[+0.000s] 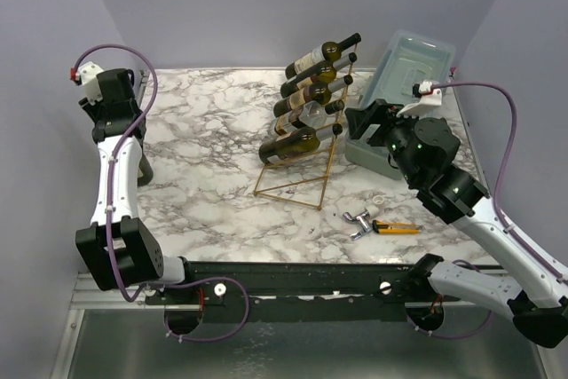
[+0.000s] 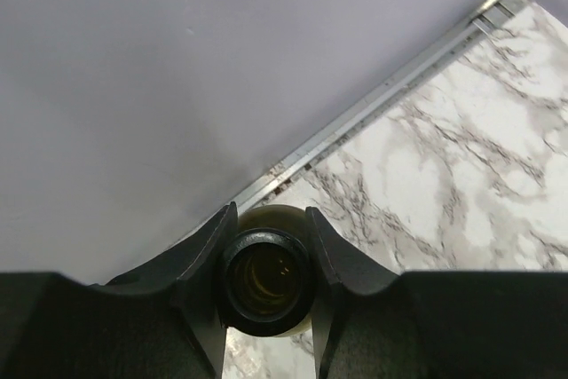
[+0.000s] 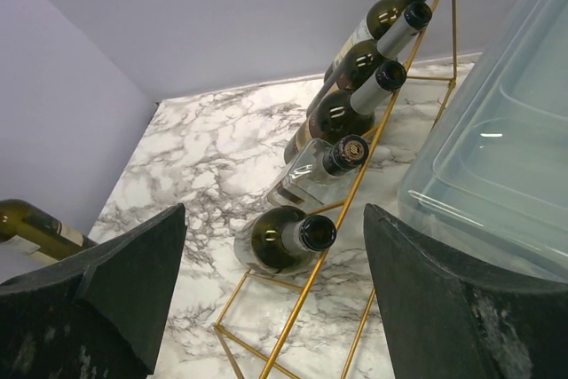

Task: Put the wine bottle on the wine rack

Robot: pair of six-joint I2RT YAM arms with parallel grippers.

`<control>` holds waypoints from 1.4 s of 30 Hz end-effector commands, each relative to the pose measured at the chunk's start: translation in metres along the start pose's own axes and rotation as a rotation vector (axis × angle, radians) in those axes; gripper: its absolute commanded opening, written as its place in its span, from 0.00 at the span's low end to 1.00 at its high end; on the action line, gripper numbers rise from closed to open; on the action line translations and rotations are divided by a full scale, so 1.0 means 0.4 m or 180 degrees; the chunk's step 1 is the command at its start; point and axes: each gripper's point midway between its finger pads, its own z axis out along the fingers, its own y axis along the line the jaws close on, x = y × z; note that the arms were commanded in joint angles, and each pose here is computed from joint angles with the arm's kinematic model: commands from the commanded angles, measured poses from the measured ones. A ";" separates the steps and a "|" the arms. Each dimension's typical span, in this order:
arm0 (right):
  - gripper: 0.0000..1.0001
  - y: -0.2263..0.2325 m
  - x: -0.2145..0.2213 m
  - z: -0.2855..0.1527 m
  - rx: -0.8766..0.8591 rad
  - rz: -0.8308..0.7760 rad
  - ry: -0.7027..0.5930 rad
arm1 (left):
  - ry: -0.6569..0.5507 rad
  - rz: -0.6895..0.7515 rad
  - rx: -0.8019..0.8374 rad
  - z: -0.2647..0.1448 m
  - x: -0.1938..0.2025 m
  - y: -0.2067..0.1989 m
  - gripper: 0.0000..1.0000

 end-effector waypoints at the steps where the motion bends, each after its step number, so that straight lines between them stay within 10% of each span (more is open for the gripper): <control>1: 0.84 0.001 0.003 -0.011 -0.0043 0.0031 -0.0006 | -0.0248 -0.0018 0.0556 -0.096 -0.071 -0.065 0.06; 20: 0.84 0.002 0.036 -0.033 -0.0159 0.0096 0.0105 | -0.0213 0.0896 0.3069 -0.588 0.005 -0.466 0.00; 42: 1.00 -0.012 0.013 -0.070 -0.0161 0.0079 0.0027 | -0.0354 0.1766 0.3592 -0.840 0.160 -0.592 0.00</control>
